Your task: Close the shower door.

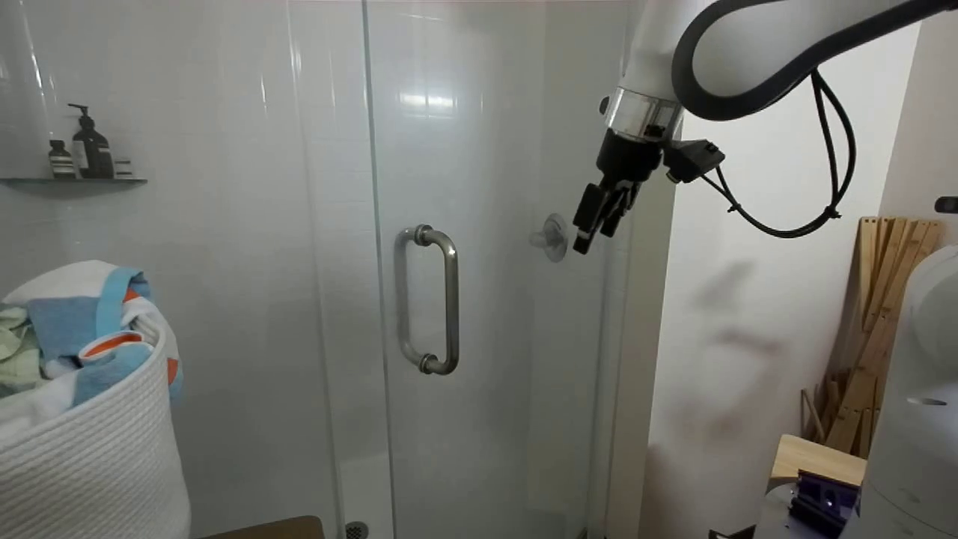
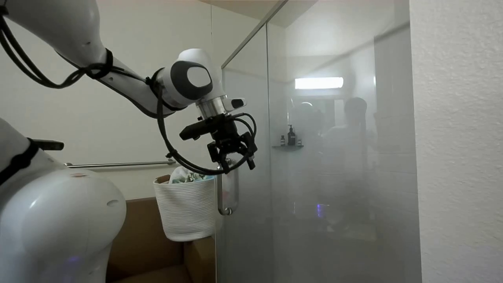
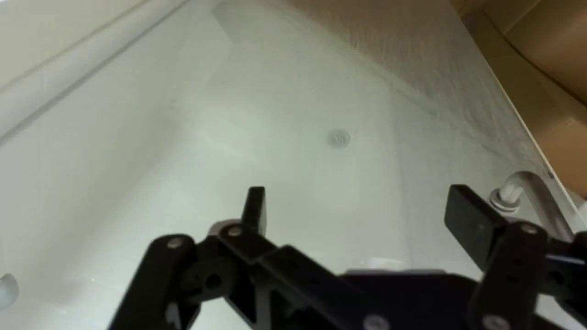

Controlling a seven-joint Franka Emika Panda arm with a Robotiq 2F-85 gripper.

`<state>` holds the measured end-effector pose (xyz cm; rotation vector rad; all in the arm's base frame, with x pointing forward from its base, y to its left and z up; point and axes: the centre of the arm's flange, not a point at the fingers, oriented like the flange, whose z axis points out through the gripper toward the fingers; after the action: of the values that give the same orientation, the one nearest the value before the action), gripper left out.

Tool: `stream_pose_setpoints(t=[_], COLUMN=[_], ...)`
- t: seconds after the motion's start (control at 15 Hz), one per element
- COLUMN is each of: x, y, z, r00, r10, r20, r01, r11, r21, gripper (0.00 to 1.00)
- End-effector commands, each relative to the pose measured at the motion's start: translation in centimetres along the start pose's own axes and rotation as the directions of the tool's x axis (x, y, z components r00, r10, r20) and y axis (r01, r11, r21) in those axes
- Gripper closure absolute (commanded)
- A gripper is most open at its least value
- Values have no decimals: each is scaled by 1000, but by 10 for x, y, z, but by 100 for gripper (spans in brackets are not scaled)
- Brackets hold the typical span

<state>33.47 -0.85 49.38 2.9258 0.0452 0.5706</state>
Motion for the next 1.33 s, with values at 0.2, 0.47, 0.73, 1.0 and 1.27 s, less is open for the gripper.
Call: stream_pose_setpoints(t=[0.2, 0.47, 0.73, 1.0, 1.27], x=[37, 41, 35, 47, 53], y=[-30, -46, -54, -52, -48], z=[10, 9, 5, 4, 12], r00=[968, 916, 816, 742, 724], r10=[-31, 44, 144, 215, 262], r20=[-249, -399, -560, -635, -638], r01=[-9, -114, -233, -323, -393], r11=[988, 982, 968, 945, 917], r21=[-156, -152, -90, -58, -69], gripper=[0, 0, 0, 0, 0])
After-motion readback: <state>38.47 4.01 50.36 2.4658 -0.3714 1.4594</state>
